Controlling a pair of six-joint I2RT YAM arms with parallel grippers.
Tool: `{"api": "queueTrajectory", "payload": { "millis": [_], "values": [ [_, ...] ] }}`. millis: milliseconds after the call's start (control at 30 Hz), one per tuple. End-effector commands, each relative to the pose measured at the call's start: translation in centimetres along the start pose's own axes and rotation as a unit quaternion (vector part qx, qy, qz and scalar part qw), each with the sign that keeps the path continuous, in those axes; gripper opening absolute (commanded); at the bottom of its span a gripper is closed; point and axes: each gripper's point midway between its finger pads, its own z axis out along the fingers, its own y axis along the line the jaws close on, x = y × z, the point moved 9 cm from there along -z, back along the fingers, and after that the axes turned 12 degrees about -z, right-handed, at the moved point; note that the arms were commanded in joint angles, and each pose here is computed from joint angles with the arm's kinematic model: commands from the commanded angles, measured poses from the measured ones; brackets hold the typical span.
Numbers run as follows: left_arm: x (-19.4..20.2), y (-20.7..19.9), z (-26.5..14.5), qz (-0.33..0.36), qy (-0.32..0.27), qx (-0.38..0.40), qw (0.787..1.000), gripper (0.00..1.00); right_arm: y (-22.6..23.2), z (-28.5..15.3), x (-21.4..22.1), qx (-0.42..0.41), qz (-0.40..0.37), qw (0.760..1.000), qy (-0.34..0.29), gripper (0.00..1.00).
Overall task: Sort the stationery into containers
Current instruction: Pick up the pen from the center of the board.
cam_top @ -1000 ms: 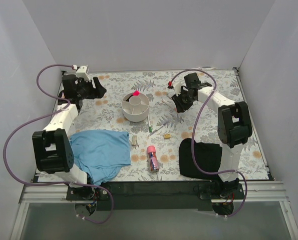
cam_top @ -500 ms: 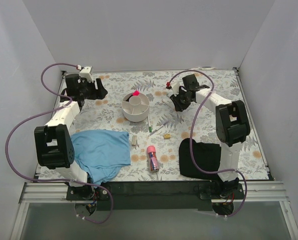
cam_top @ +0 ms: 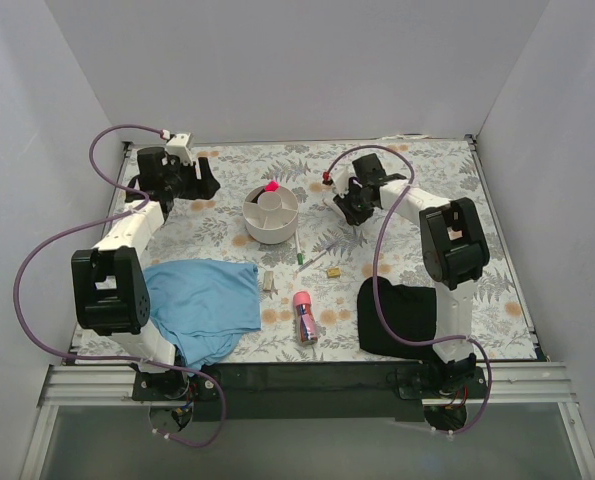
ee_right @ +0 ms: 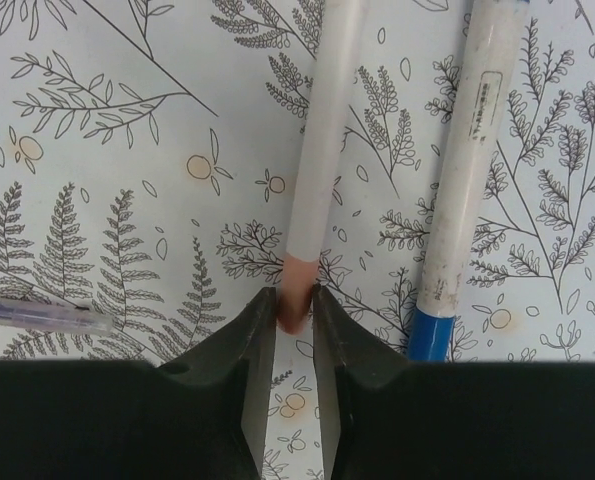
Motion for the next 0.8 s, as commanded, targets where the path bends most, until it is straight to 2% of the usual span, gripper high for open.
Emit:
{"api": "queueTrajectory", "payload": {
  "millis": [0,167,233,300,433,467,533,567,667,700,767],
  "values": [
    [-1.1,-0.6,-0.5,0.017,-0.015,0.002,1.000,0.64,-0.1,1.5,0.4,0.019,-0.019,0.999,0.029,0.24],
    [-0.7,-0.8,-1.3,0.020,-0.019,0.002,1.000,0.64,0.3,1.1,0.5,0.029,-0.044,0.996,0.066,0.01],
    [-0.7,-1.1,-1.7,0.025,-0.026,0.004,0.999,0.65,-0.3,-0.4,-0.2,0.041,-0.076,0.994,0.068,0.01],
    [-0.4,-1.2,-2.4,0.030,-0.036,0.002,0.999,0.65,-1.3,-3.6,-1.4,0.080,-0.110,0.988,0.067,0.01],
    [0.5,-1.2,-3.6,0.033,-0.052,-0.015,0.998,0.65,-2.4,-10.3,-3.7,0.144,-0.235,0.960,0.051,0.01],
    [0.6,-1.1,-3.8,0.028,-0.054,-0.020,0.998,0.65,-2.8,-13.1,-4.6,0.173,-0.292,0.939,0.051,0.01],
    [0.6,-1.3,-4.5,-0.001,-0.064,-0.038,0.997,0.65,-2.8,-15.4,-5.8,0.200,-0.347,0.915,0.052,0.01],
    [0.7,-1.4,-4.6,-0.007,-0.064,-0.040,0.997,0.65,-2.9,-17.4,-6.4,0.220,-0.390,0.892,0.057,0.01],
    [0.6,-1.9,-5.4,-0.022,-0.066,-0.039,0.997,0.66,-2.1,-19.9,-8.3,0.258,-0.470,0.842,0.050,0.01],
    [0.6,-1.9,-5.6,-0.022,-0.072,-0.039,0.996,0.66,-1.3,-19.3,-8.4,0.250,-0.531,0.808,0.061,0.01],
    [0.4,-2.3,-6.1,-0.023,-0.081,-0.036,0.996,0.67,-0.9,-20.2,-9.8,0.292,-0.577,0.762,0.047,0.01]
  ]
}}
